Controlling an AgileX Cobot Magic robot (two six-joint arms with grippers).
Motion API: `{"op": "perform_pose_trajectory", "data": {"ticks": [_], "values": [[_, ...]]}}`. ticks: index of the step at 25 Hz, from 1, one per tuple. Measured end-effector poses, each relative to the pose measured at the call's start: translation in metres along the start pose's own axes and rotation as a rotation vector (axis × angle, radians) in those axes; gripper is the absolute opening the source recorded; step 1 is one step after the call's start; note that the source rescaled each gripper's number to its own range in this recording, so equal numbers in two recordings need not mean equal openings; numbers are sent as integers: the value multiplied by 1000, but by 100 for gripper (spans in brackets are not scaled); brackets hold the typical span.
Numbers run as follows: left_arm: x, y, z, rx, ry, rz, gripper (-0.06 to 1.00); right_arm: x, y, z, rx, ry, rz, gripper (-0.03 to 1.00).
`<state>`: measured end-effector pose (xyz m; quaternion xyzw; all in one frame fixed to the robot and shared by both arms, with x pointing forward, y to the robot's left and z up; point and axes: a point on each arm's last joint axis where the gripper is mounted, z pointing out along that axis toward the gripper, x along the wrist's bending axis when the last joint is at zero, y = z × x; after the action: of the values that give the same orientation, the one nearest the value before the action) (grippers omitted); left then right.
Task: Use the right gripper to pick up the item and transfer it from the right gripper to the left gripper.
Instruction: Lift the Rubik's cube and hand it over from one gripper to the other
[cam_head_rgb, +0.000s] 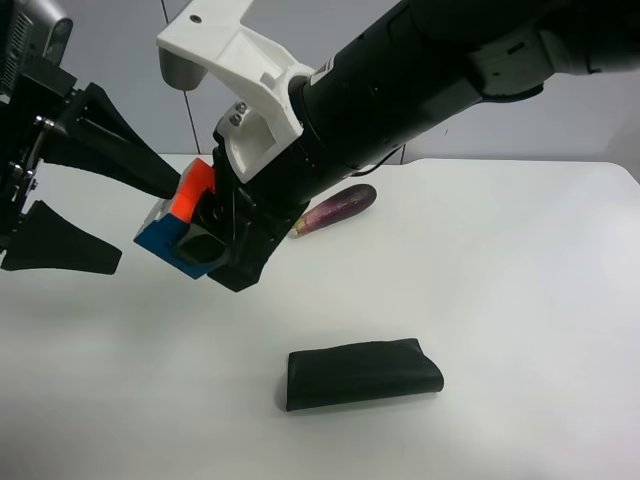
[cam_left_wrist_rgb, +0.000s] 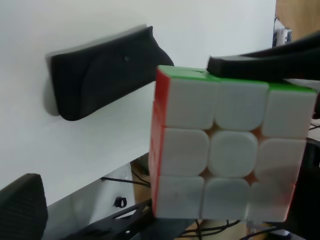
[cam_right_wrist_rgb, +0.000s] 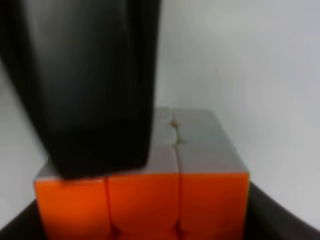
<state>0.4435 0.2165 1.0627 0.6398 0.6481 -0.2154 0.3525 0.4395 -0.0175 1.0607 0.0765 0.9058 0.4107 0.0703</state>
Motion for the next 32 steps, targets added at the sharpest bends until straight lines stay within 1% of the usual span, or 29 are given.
{"op": "perform_pose_trajectory", "data": {"ticks": [3, 7, 12, 18, 19, 21, 23, 24, 25, 26, 32], "values": [[-8, -2, 8, 1, -1, 40, 100, 0, 0, 0, -1, -1, 0, 0], [-14, -2, 14, -34, 4, 70, 100, 0, 1, 0, -8, 2, 14, 0], [-12, 3, 20, -38, -10, 40, 100, 1, 3, 0, -30, 14, 13, 0], [-8, 4, 28, 32, -21, 3, 100, 2, 4, 0, -45, 23, 7, 0], [-7, 4, 29, 40, -21, 1, 98, 2, 4, 0, -45, 23, 8, 0], [-7, 3, 29, 45, -22, -1, 86, 2, 4, 0, -45, 23, 8, 0], [-7, 3, 29, 46, -22, -1, 58, 2, 4, 0, -46, 23, 7, 0], [-8, 3, 29, 45, -30, -6, 39, 2, 4, 0, -45, 24, 7, 0], [-10, 3, 29, 44, -40, -9, 18, 2, 4, 1, -43, 25, 5, 0], [-11, 3, 29, 44, -45, -6, 0, 2, 3, 1, -40, 28, 5, 0], [-11, 4, 30, 35, -49, 0, 1, 2, 3, 2, -39, 29, -11, 0]]}}
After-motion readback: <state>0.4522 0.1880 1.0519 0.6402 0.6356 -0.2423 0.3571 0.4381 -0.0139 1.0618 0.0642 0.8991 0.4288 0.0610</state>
